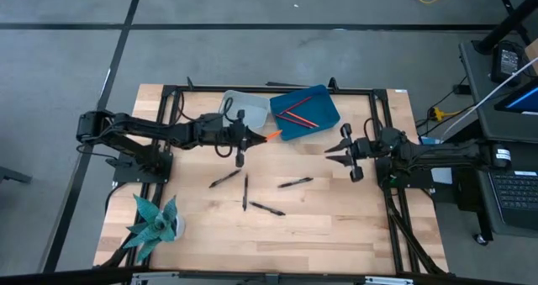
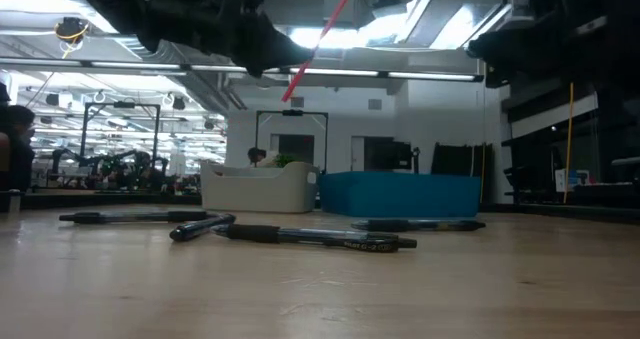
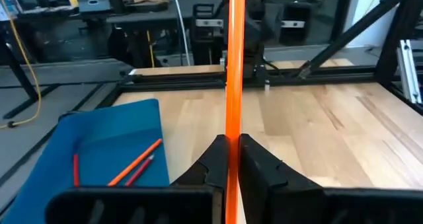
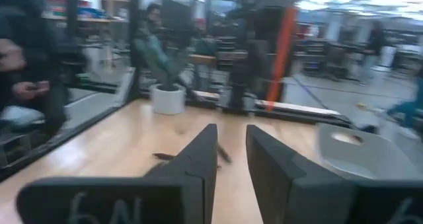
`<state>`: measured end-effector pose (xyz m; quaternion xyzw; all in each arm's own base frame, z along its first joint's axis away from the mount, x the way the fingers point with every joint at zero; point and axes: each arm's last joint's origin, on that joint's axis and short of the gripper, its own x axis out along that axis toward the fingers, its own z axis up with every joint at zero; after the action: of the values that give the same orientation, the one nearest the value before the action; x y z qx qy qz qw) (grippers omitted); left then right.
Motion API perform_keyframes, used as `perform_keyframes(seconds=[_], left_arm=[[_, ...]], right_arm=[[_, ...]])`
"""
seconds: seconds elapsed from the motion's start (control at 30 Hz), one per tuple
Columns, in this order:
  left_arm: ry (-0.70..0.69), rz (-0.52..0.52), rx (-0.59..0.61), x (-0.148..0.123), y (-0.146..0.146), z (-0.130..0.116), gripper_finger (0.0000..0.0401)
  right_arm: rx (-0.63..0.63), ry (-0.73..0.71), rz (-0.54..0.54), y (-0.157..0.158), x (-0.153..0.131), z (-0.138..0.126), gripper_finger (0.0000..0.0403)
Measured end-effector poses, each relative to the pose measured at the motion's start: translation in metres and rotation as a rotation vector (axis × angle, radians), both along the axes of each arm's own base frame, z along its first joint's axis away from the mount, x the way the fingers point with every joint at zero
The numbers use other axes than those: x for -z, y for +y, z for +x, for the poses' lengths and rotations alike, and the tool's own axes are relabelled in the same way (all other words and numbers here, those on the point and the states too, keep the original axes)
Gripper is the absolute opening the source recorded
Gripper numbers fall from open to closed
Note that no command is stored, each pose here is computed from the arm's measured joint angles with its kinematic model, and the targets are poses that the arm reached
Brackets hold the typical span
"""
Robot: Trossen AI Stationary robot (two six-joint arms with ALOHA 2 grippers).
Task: Sort pens & pencils
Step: Put the orange pencil into the blue bin
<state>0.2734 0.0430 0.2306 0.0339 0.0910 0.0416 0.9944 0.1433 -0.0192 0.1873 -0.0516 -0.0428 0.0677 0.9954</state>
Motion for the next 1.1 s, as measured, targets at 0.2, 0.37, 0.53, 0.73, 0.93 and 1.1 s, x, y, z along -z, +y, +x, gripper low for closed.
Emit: perform_keyframes(seconds=[0.2, 0.37, 0.53, 0.73, 0.93, 1.1], left_arm=[[-0.022, 0.014, 0.003, 0.000, 0.000, 0.000, 0.0016], [-0.055, 0.026, 0.024, 0.004, 0.001, 0.006, 0.0016], [-0.050, 0.029, 0.020, 0.013, 0.005, 0.011, 0.0016], [-0.068, 0.037, 0.057, 0.014, 0.005, 0.014, 0.0016], [-0.067, 0.053, 0.063, 0.014, 0.005, 0.014, 0.0016], [-0.067, 0.054, 0.064, 0.014, 0.005, 0.014, 0.0016]], right_arm=[[0.116, -0.031, 0.033, -0.004, -0.002, 0.004, 0.0083], [0.101, -0.002, 0.011, -0.005, -0.010, 0.022, 0.0083], [0.077, 0.062, -0.040, -0.005, -0.018, 0.057, 0.0083], [0.091, 0.122, -0.079, -0.012, -0.021, 0.099, 0.0105], [0.092, 0.135, -0.086, -0.016, -0.024, 0.122, 0.0168], [0.095, 0.100, -0.110, -0.018, -0.035, 0.134, 0.0206]])
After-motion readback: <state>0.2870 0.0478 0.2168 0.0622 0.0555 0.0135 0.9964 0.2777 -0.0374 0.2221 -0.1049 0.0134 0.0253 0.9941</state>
